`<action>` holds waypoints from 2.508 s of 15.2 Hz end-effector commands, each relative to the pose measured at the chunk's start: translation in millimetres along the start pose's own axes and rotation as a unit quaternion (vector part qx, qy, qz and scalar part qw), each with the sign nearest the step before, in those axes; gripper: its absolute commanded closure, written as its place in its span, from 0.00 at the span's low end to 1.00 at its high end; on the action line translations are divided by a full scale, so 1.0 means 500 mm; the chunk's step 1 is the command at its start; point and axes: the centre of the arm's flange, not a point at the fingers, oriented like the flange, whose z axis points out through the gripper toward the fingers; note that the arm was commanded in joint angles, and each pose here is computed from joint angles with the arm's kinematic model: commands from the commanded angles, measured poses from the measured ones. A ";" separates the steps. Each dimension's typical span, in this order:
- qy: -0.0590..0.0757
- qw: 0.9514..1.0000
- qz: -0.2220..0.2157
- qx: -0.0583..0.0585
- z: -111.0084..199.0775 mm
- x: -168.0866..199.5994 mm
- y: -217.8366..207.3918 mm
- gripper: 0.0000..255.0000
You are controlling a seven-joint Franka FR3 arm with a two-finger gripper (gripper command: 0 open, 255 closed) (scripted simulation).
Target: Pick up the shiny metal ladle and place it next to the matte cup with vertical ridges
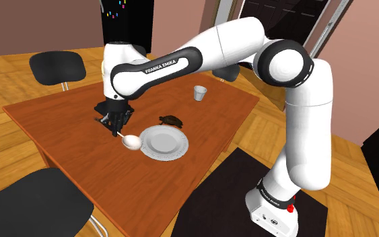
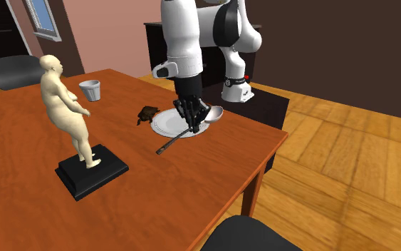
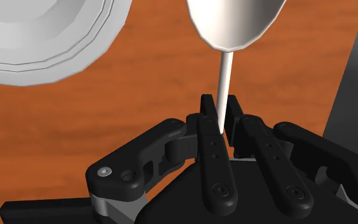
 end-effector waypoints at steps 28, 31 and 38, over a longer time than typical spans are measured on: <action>0.000 1.000 0.000 0.000 -0.175 -0.100 0.395 1.00; 0.000 1.000 0.000 0.000 -0.183 -0.118 0.472 1.00; 0.000 1.000 0.000 0.000 -0.202 -0.160 0.651 1.00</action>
